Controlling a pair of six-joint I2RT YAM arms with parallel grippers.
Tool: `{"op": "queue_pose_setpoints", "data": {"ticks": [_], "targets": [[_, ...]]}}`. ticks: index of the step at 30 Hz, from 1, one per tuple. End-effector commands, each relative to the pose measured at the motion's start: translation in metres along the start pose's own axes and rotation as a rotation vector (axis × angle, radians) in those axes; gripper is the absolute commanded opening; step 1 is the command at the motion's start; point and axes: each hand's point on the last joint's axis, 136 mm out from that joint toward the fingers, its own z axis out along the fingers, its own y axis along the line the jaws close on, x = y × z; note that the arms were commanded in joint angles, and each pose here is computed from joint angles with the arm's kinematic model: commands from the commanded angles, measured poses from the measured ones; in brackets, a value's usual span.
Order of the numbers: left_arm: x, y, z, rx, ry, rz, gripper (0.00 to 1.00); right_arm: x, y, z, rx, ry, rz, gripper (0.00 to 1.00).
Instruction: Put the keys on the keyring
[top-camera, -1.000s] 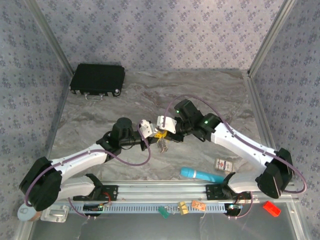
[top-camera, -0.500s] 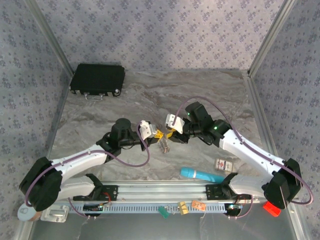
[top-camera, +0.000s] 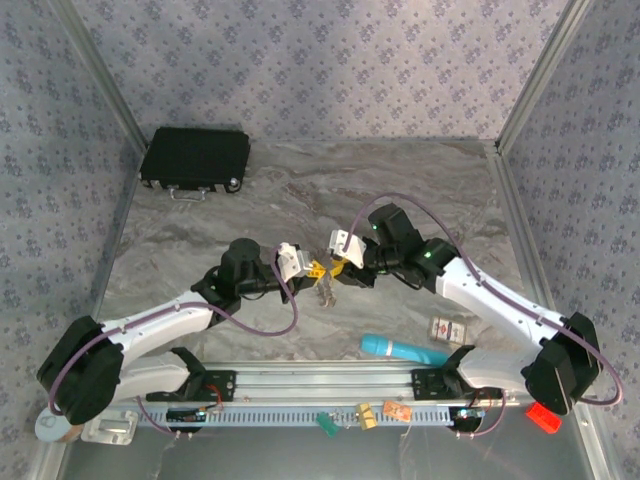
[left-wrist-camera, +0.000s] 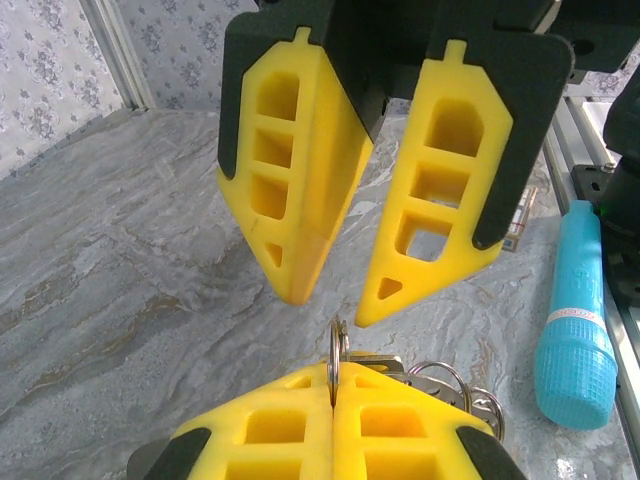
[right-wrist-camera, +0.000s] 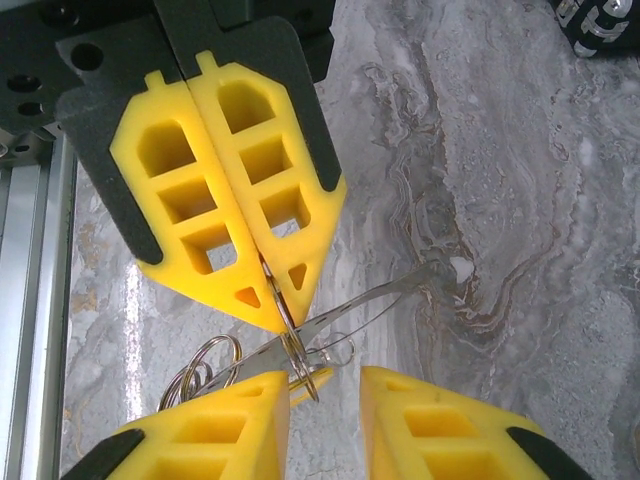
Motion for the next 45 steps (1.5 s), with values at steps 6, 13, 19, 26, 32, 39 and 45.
{"op": "queue_pose_setpoints", "data": {"ticks": [6, 13, 19, 26, 32, 39, 45], "targets": [[-0.028, -0.002, -0.006, 0.015, -0.094, 0.054, 0.00, 0.014, 0.006, 0.000, 0.027, 0.036, -0.081, 0.30], [-0.028, -0.007, -0.008, 0.037, -0.093, 0.052, 0.00, 0.006, -0.003, 0.003, 0.076, 0.016, -0.112, 0.28], [-0.029, -0.009, -0.008, 0.051, -0.096, 0.052, 0.00, 0.000, 0.008, 0.003, 0.024, -0.007, -0.130, 0.22], [-0.030, -0.011, -0.008, 0.062, -0.098, 0.052, 0.00, -0.003, 0.017, 0.005, -0.032, -0.025, -0.126, 0.18], [-0.033, -0.014, -0.010, 0.076, -0.108, 0.057, 0.00, 0.003, 0.016, 0.007, -0.033, 0.006, -0.122, 0.00], [-0.050, -0.019, -0.012, 0.115, -0.164, 0.080, 0.00, 0.009, 0.020, 0.018, -0.078, 0.044, -0.104, 0.00], [-0.045, -0.016, -0.012, 0.092, -0.150, 0.081, 0.00, -0.003, 0.011, 0.003, -0.003, -0.050, -0.103, 0.25]]}}
